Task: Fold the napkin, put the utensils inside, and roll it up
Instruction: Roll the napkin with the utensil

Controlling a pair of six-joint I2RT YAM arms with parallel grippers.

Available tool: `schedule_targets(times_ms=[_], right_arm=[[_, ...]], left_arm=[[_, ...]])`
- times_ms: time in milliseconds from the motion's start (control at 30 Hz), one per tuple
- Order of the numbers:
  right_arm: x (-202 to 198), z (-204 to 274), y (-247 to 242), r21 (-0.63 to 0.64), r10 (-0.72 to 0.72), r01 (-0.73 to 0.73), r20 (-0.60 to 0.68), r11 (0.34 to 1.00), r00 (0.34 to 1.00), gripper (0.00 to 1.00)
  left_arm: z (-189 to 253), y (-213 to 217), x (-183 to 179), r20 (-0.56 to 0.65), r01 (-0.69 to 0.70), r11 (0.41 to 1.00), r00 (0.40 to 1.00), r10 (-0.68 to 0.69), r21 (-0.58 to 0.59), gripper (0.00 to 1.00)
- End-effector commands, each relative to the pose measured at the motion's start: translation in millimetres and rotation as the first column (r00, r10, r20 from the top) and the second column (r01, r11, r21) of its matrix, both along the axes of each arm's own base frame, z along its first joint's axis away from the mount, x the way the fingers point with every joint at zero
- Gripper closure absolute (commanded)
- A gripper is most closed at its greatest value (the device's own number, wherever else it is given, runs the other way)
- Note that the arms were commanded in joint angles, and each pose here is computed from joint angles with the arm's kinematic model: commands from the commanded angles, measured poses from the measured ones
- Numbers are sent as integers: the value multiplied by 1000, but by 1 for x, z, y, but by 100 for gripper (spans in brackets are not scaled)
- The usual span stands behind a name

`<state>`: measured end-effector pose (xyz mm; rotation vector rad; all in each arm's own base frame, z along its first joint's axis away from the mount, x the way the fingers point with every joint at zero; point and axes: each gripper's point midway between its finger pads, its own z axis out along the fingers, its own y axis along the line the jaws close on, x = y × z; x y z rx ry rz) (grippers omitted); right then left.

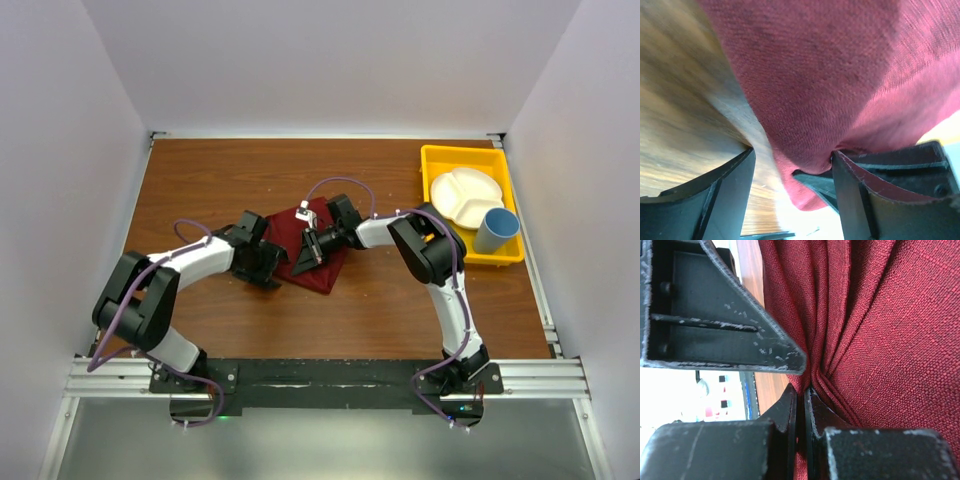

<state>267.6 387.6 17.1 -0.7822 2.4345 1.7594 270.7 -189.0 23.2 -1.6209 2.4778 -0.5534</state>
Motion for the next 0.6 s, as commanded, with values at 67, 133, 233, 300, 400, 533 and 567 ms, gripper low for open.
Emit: schedule_targets(times_ms=[67, 133, 233, 300, 400, 533, 567], right_arm=[[-18, -66, -28, -286, -51, 47, -9, 957, 999, 100], [-16, -65, -30, -306, -47, 47, 5, 951, 999, 100], [-15, -63, -32, -335, -18, 31, 42, 942, 999, 100], [-18, -60, -33, -348, 12, 9, 60, 938, 998, 100], [-16, -53, -32, -357, 33, 5, 102, 934, 994, 100], [-10, -36, -30, -370, 51, 13, 164, 929, 985, 93], [-12, -30, -30, -377, 64, 10, 183, 926, 981, 89]], left_arm=[[-49, 41, -28, -160, -99, 967, 977, 139, 237, 38], [-59, 45, -33, -187, -79, 961, 974, 131, 264, 47], [-68, 48, -34, -172, -47, 961, 980, 97, 273, 73], [-70, 49, -34, -160, -27, 961, 984, 74, 275, 87], [-68, 50, -39, -173, 1, 961, 984, 49, 276, 100], [-55, 49, -50, -240, 33, 958, 970, 38, 285, 100], [-51, 47, -50, -256, 49, 956, 966, 28, 290, 100]])
